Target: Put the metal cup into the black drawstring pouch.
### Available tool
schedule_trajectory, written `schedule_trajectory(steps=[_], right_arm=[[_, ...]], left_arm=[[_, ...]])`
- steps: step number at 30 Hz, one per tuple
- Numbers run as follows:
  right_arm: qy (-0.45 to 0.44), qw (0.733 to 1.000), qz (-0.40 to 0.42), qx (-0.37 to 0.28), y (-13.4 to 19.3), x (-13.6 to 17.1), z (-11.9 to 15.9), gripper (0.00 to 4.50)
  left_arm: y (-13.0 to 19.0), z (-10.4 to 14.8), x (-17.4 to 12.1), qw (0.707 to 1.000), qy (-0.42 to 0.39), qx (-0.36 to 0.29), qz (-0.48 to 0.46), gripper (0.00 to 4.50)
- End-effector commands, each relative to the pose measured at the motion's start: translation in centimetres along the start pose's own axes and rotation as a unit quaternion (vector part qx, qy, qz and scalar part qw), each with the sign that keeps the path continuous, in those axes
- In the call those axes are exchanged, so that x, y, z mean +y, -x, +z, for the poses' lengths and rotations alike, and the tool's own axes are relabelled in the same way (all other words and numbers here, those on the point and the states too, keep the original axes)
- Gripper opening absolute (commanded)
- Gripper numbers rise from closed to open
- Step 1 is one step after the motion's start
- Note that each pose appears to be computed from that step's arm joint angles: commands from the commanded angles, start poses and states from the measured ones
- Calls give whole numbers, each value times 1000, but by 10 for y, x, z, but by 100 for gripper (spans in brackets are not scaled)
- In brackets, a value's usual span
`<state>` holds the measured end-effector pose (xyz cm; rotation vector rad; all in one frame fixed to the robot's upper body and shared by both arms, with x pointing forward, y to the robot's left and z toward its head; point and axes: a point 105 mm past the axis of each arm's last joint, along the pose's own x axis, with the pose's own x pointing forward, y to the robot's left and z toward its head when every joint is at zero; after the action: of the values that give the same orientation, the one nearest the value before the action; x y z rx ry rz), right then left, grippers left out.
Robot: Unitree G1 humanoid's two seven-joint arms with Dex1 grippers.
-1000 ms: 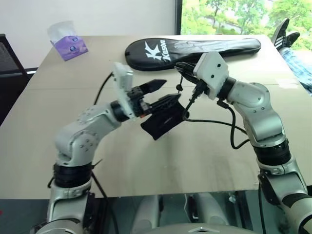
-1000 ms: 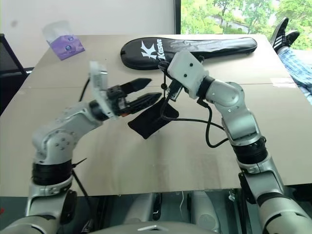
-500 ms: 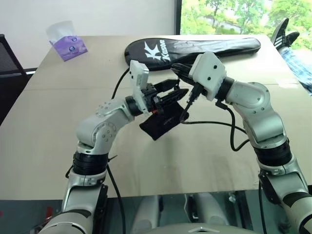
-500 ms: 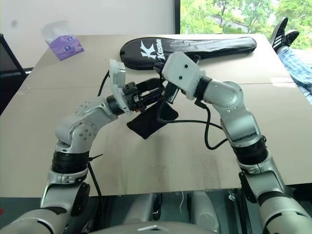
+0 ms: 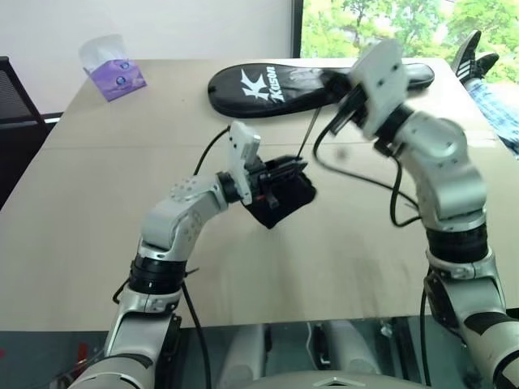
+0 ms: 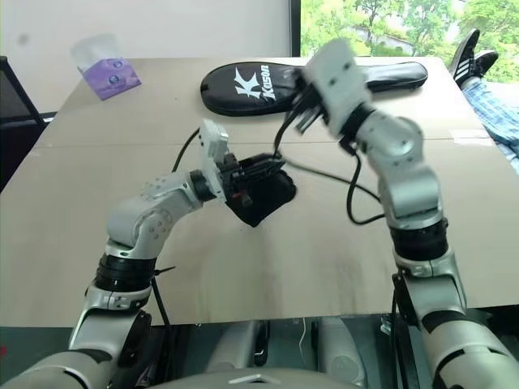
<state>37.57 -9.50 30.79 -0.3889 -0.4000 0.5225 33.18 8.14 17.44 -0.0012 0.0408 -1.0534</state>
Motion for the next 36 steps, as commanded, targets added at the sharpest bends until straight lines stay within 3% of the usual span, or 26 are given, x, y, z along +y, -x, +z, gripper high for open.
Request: schedule_trajectory(steps=[1,4,7,10,14,19,23,24,26,27,29,30,31,35,36], right_arm=[[-10,990,-142,13,21,-79,-4,0],[-2,989,-144,21,24,-90,-7,0],[0,989,-144,16,25,-91,-4,0],[-7,989,-147,10,28,-94,0,0],[-23,987,-157,24,40,-97,-13,0],[-54,985,-134,89,60,-77,-61,0],[-84,982,-74,150,84,-34,-103,0],[-86,981,-54,167,92,-22,-111,0],[-93,978,-29,186,106,-5,-121,0],[-103,976,-17,192,113,3,-124,63],[-111,973,18,204,127,22,-127,131],[-116,971,33,207,134,29,-127,198],[-122,969,44,208,140,34,-125,238],[-131,964,81,217,166,47,-121,421],[-137,963,86,217,173,49,-119,447]], left_arm=[[22,-37,18,995,4,71,64,22],[34,-41,30,991,4,79,110,22],[50,-27,56,980,-18,69,184,22],[63,9,72,969,-86,62,225,22],[53,36,61,969,-142,67,189,22],[17,-11,38,973,-159,110,127,22],[0,-40,23,983,-113,105,103,22],[1,-41,21,984,-108,101,98,123],[4,-37,17,987,-98,87,92,202],[7,-33,15,989,-91,75,92,253],[15,-25,9,992,-79,51,85,344],[20,-20,8,993,-68,33,90,410],[25,-16,7,994,-54,17,97,448],[51,-7,2,991,-44,-11,129,450],[61,-7,4,987,-48,-14,151,450]])
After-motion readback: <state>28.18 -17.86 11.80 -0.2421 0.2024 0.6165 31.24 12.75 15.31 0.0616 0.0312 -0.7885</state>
